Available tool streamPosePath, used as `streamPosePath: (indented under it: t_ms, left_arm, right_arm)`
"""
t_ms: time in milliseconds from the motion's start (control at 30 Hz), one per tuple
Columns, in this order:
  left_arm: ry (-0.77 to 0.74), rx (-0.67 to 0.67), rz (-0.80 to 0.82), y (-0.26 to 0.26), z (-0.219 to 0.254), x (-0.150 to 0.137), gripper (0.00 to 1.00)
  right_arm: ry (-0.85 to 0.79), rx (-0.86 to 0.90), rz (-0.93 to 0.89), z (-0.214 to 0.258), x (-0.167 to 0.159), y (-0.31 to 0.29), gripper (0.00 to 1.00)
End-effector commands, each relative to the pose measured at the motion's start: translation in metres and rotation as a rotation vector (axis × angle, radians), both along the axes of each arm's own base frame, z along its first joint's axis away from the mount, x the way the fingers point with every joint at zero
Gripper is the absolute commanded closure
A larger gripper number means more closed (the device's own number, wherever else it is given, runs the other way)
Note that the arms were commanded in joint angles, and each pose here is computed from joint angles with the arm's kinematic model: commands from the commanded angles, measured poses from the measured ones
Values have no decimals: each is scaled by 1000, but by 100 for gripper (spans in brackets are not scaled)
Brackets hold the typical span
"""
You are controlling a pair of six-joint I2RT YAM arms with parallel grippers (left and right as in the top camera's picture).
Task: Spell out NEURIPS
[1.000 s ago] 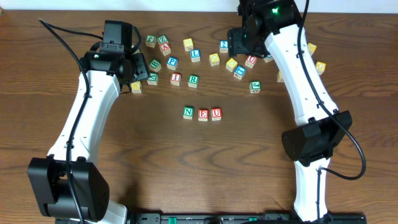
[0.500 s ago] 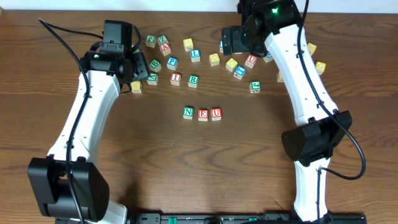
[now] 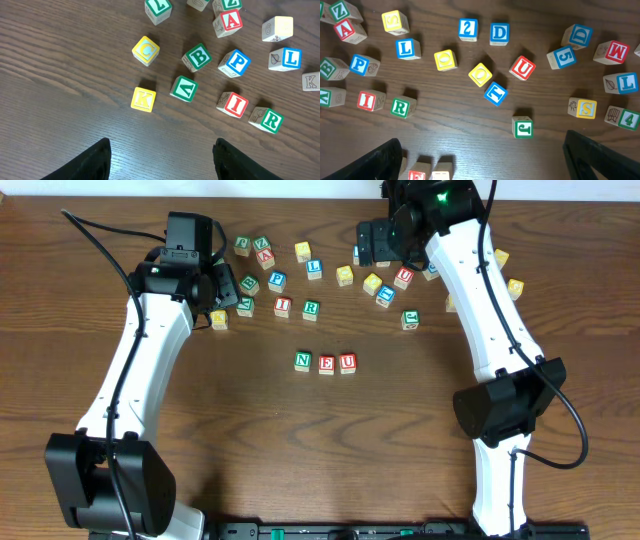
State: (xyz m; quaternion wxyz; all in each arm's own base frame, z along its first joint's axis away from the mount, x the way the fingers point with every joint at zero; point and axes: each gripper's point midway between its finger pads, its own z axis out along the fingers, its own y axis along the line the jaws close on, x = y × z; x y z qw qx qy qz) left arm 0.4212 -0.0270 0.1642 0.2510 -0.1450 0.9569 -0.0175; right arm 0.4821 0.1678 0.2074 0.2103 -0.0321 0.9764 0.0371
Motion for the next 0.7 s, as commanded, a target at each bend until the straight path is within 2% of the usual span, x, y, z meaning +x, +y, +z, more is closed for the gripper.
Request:
streamPosePath:
  t_ms: [0, 667]
  left_arm:
    - [-9, 8, 13, 3, 2, 3, 36]
    - [-24, 6, 12, 3, 4, 7, 36]
  right_arm:
    - [3, -18, -15, -3, 2, -9, 4]
    - [51, -41, -35, -43, 9, -27, 4]
